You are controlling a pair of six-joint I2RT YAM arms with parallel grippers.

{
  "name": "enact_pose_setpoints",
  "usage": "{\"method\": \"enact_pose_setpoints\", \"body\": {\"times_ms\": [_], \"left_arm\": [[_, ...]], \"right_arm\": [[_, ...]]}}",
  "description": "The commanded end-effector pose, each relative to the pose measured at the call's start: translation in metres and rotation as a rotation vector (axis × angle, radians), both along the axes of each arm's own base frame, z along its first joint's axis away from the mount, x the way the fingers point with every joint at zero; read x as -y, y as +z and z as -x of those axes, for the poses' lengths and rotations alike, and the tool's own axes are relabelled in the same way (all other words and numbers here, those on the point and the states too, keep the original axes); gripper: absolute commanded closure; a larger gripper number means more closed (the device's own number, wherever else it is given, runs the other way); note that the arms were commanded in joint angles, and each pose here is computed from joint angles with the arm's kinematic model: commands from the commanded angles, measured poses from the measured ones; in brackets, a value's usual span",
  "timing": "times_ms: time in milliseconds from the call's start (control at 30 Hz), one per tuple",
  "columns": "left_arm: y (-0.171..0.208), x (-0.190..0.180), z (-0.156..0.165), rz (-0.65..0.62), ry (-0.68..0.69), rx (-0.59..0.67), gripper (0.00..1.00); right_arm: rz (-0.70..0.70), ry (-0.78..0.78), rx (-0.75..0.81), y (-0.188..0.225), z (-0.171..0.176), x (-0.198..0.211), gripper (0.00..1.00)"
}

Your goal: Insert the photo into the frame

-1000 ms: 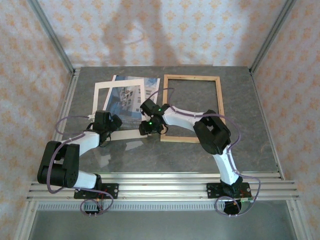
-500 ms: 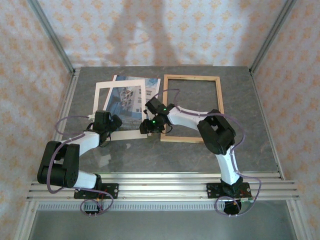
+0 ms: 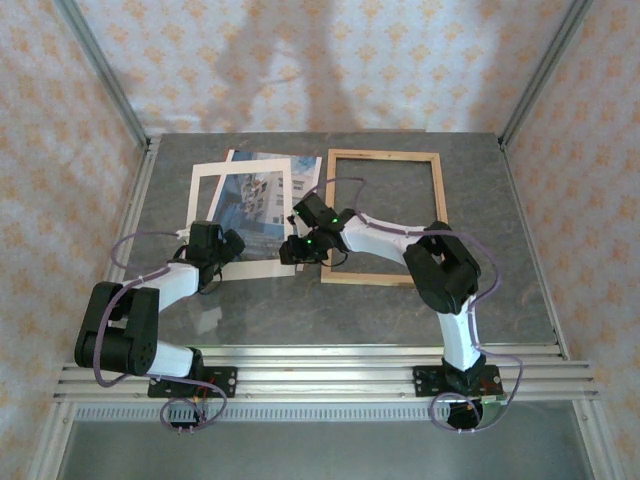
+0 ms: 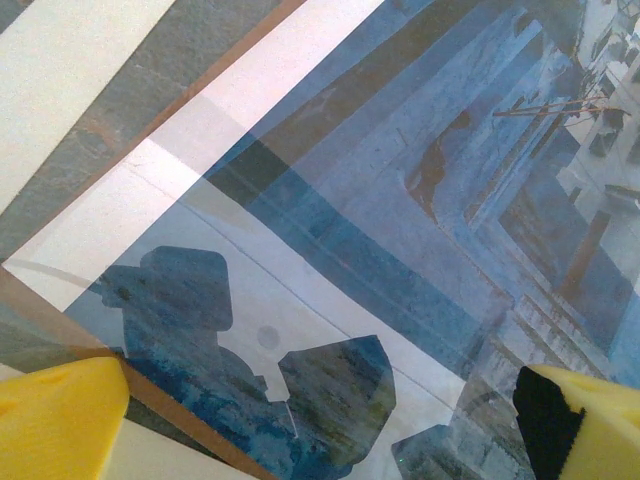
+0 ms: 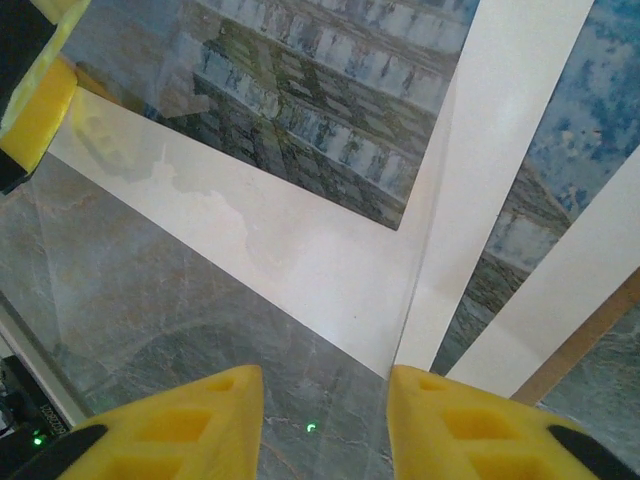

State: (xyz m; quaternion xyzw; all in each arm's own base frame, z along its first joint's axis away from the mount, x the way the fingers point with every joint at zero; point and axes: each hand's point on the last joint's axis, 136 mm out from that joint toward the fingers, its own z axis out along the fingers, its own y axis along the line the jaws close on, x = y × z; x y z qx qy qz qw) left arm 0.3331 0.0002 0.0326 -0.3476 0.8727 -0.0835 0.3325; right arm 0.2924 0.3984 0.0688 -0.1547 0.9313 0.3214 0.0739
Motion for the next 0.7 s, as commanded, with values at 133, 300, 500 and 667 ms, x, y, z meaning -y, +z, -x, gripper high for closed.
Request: {"method": "enact_pose_setpoints", "body": {"times_ms": [133,300,500,667], "left_arm": [[-0.026,0.01,0.024,0.051,-0.024,-0.104,0.0],[-0.022,0.008,0.023,0.041,-0.022,-0.095,0.0],[-0.004,0.005,0.018,0.012,-0.029,-0.072,0.0],[0.036,0.003,0.008,-0.025,-0.05,-0.019,0.0]], "right_arm": [[0.004,-0.029,-0.071,-0.008,-0.003,-0.009,0.74],[0.028,-0.057,-0.08,-0.014,-0.005,-0.005,0.84],[0.033,-0.079,-0.046,0.002,-0.014,-0.005,1.0],[0.018,-0.101,-0.008,0.025,-0.019,-0.002,1.0]]}}
